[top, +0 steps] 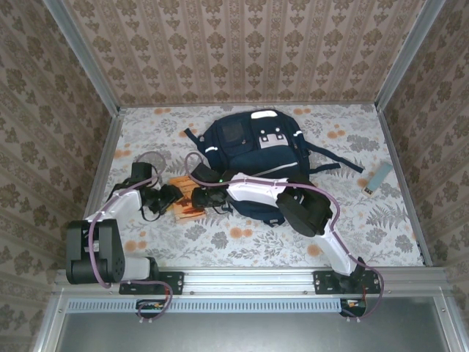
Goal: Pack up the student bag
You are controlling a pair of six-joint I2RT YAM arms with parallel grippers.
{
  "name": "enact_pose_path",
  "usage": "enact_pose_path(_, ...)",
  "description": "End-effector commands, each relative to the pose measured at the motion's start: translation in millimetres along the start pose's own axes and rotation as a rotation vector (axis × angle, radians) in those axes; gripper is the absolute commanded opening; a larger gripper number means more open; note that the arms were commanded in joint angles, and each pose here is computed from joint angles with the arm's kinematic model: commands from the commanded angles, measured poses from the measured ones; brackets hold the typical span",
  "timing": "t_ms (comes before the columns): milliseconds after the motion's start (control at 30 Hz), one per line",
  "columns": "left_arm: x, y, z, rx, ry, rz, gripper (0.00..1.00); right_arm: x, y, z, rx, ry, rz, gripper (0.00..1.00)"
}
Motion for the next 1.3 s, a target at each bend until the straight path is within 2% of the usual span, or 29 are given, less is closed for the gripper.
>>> enact_pose_path(0,11.9,-1.2,-26.8,-0.031,-0.117,0.008,0.45,-17.8,-21.5,-16.4,-0.013,-0.039,0.084,0.44)
enact_pose_path(233,14.2,-8.5,-42.3,-0.098,-0.141,0.025,0.37,-17.0,-20.5,-19.6,-0.036,-0.017,0.088,0.43)
enact_pose_path(400,11.0,-9.2,-39.4,-0.091,-0.126,0.030,0.34,-16.8,-21.2,-19.1,-0.044,-0.003,0.093,0.42)
enact_pose_path(500,11.6,-7.8,-37.9,-0.089,-0.112,0.022,0.27,-14.6,-20.6,-19.1,-0.049,0.002,0.093,0.41)
enact_pose_path(567,14.4,-5.6,-36.7,-0.090,-0.097,0.006,0.19,-9.8,-17.4,-19.1,-0.051,0.007,0.085,0.41)
enact_pose_path(667,23.2,-1.5,-38.9,-0.103,-0.091,-0.034,0.09,8.5,-6.0,-15.1,-0.059,0.040,0.052,0.42)
enact_pose_path(800,43.3,2.2,-51.7,-0.132,-0.129,-0.092,0.04,51.6,16.5,-1.2,-0.057,0.180,-0.019,0.51)
enact_pose_path(933,69.9,2.4,-75.4,-0.162,-0.227,-0.136,0.04,102.6,35.7,4.6,-0.055,0.330,-0.102,0.72)
enact_pose_path(1033,91.8,3.1,-96.7,-0.180,-0.319,-0.156,0.04,132.2,45.4,1.1,-0.087,0.440,-0.146,0.84)
enact_pose_path(1133,111.6,4.2,-122.6,-0.181,-0.437,-0.159,0.04,153.0,52.6,-1.5,-0.132,0.542,-0.174,0.90)
enact_pose_path(1267,138.6,2.5,-159.2,-0.193,-0.606,-0.138,0.04,165.7,58.5,-8.3,-0.170,0.591,-0.196,0.91)
Point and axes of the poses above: each hand's point on the last joint's axis, 136 mm out from that joint toward the fingers, its own x axis back along the fingers, its own z axis along the line the jaws close on, y = z × x, the point moved 1 cm from there along x, back along the fingers, and after that the axes turned 1 degree about x, right-handed, at the moved point
